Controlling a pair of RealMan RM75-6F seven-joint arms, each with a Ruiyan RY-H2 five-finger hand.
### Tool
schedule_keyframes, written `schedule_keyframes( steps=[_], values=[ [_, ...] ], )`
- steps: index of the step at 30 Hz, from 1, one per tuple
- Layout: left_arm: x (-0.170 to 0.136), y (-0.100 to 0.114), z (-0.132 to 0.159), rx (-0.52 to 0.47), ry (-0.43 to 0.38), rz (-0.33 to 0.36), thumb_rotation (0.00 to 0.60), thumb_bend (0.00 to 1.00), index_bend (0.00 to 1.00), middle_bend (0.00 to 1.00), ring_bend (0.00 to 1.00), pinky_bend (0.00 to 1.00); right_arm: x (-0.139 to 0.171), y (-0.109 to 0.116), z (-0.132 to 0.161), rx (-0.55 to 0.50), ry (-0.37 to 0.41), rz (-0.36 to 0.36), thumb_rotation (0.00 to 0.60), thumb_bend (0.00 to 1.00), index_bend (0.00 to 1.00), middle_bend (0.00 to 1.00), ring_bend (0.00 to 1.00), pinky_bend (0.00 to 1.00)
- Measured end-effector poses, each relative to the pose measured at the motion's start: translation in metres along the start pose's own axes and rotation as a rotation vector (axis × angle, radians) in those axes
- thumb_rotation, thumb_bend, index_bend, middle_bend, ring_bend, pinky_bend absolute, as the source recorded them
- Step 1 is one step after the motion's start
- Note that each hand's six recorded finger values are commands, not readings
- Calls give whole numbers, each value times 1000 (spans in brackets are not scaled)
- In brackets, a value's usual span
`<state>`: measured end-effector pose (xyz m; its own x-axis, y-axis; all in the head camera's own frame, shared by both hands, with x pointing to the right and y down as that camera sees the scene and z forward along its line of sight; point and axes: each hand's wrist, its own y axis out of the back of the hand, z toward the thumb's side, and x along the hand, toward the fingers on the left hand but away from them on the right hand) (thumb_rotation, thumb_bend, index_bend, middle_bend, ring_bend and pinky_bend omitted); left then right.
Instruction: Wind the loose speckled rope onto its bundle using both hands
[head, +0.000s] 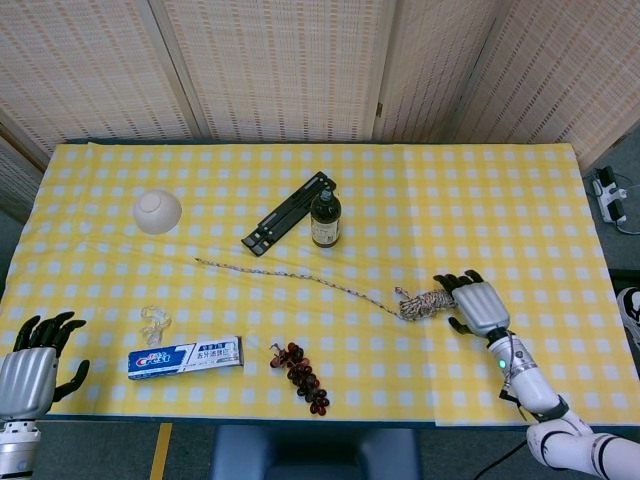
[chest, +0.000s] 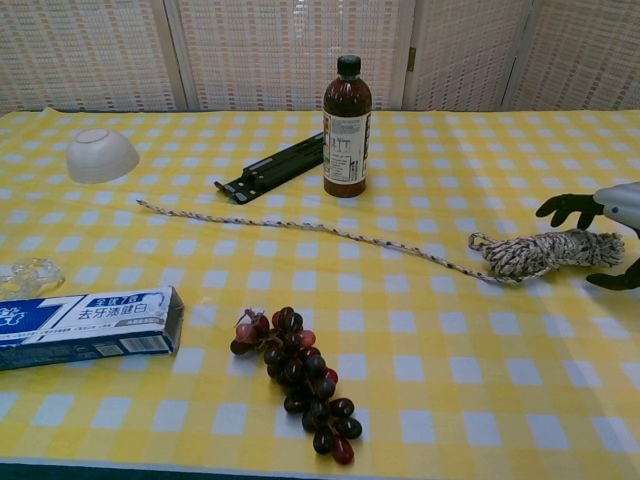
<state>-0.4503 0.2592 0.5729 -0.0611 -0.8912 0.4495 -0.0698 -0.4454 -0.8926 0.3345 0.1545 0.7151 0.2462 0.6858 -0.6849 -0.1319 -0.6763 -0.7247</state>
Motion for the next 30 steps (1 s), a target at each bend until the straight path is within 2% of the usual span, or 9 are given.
schedule_keyframes(
  steps=[6,17,21,25,30],
  values=[
    [-1,-1,-3,-1,10,-3,600,377,282,200,195,129,-4,-1,1,5,5,1,600,352,290,287,317,201],
    [2,0,-4,3,13,-5,600,374,281,201,195,128,-11,3,4,7,13,-8,600,353,318,312,338,202],
    [3,0,-4,3,15,-7,600,374,281,201,195,128,-13,4,6,13,17,-4,600,379,367,345,371,204],
    [3,-2,-5,3,18,-14,600,373,281,200,195,128,-16,2,7,14,15,1,600,441,445,396,421,293],
    [3,-3,-6,4,19,-14,600,372,281,200,196,128,-18,2,7,15,12,-3,600,482,495,444,465,380]
  ],
)
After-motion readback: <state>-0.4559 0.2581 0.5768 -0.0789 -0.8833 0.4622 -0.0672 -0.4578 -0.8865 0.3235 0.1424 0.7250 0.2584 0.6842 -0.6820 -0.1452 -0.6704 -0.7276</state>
